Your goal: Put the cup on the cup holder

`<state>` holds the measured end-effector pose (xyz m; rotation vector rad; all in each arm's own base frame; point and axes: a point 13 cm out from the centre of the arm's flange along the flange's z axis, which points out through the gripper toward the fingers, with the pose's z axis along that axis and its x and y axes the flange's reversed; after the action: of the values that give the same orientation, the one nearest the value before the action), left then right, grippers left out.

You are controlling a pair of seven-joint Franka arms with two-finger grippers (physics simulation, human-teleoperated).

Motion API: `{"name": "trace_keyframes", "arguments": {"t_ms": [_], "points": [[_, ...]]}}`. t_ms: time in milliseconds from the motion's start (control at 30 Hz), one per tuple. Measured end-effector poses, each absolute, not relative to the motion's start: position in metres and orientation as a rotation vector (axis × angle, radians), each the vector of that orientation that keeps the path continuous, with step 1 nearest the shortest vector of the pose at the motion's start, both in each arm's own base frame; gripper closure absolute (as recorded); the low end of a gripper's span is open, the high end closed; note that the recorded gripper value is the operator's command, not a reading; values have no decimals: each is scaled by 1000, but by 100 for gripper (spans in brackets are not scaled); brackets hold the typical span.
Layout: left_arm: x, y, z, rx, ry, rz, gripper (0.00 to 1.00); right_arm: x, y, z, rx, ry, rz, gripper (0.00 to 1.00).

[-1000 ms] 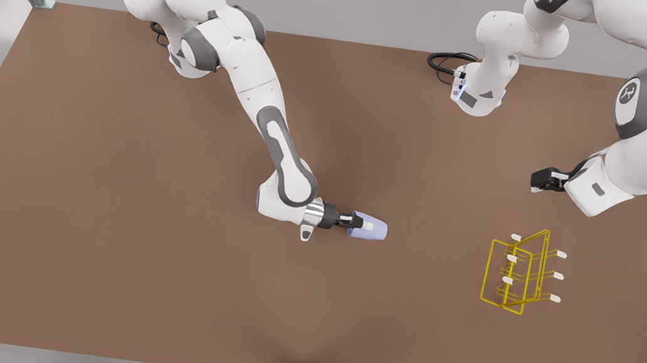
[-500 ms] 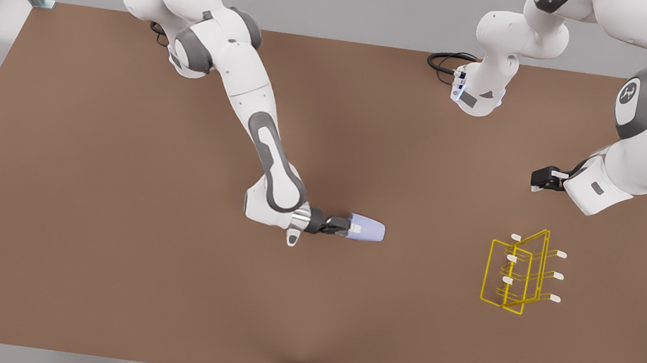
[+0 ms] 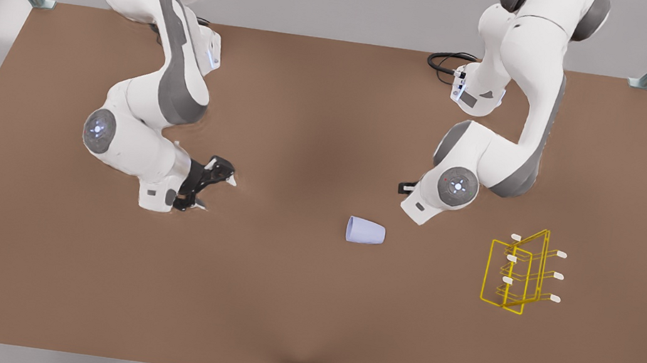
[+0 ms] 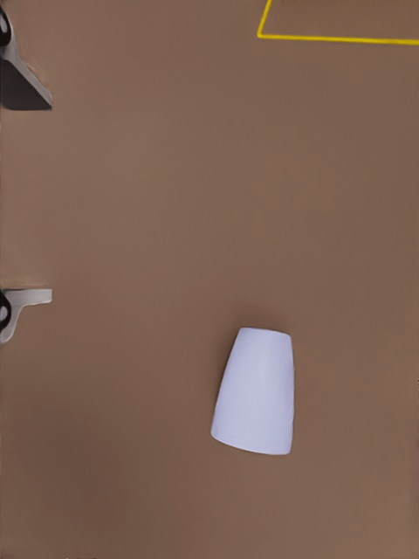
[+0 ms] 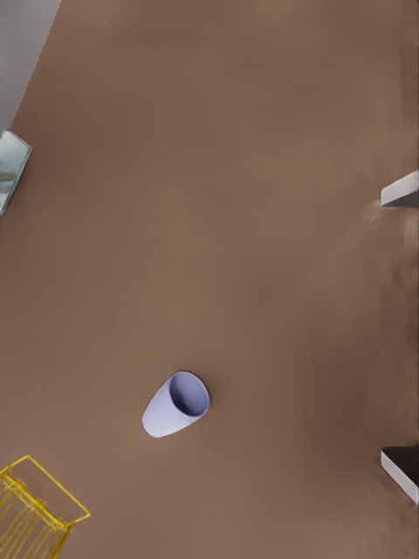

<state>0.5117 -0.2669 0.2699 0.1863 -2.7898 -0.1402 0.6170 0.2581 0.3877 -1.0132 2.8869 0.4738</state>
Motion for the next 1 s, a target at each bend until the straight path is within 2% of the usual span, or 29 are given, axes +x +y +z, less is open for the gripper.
{"name": "trace_keyframes", "arguments": {"t_ms": [100,233,367,533,767,1000], "points": [[534,-286,221,579,-2847,-69,0,602,176,423,-975,3020,141,0],[561,-326,179,1063,-2818,142,0,581,134,431,-875,3157,-43,0],[592,-342,168,1512,-2636,321,0,570,113,429,-760,3248,-114,0],[605,-343,152,1846,-2411,378,0,561,108,428,-663,3306,-149,0],[602,-348,126,2075,-2186,358,0,556,105,426,-561,3345,-170,0],[573,-348,105,2117,-2091,238,0,553,104,425,-492,3363,-180,0]]}}
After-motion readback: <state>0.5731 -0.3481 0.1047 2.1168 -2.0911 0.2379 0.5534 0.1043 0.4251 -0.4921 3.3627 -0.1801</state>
